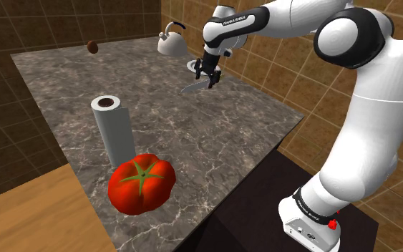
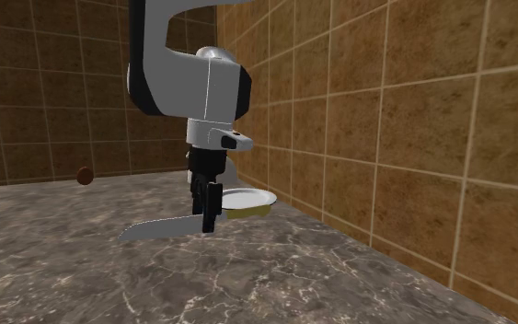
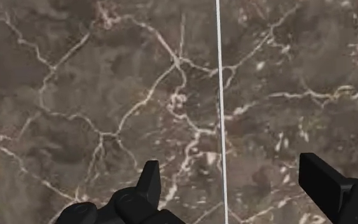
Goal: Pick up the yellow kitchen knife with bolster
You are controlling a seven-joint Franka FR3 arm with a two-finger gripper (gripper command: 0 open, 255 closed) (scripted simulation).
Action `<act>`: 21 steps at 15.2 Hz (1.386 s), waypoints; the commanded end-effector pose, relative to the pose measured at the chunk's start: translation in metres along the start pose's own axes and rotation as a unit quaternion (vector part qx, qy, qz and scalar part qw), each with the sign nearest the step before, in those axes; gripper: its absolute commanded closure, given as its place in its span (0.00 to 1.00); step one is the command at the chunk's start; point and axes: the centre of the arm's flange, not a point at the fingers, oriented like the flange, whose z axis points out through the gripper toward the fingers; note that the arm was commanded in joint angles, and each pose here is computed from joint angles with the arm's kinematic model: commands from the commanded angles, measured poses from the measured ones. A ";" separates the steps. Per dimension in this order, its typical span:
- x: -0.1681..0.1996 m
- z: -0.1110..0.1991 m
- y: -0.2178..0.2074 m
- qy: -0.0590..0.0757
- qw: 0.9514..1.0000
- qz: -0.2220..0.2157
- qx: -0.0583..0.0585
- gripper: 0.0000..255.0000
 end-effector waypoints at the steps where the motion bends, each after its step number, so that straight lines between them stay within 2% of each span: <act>1: 0.000 0.002 0.000 0.000 1.000 0.000 0.000 1.00; 10: 0.000 0.001 0.000 0.000 1.000 0.000 0.000 1.00; 21: -0.006 -0.056 -0.003 0.000 1.000 0.000 0.000 1.00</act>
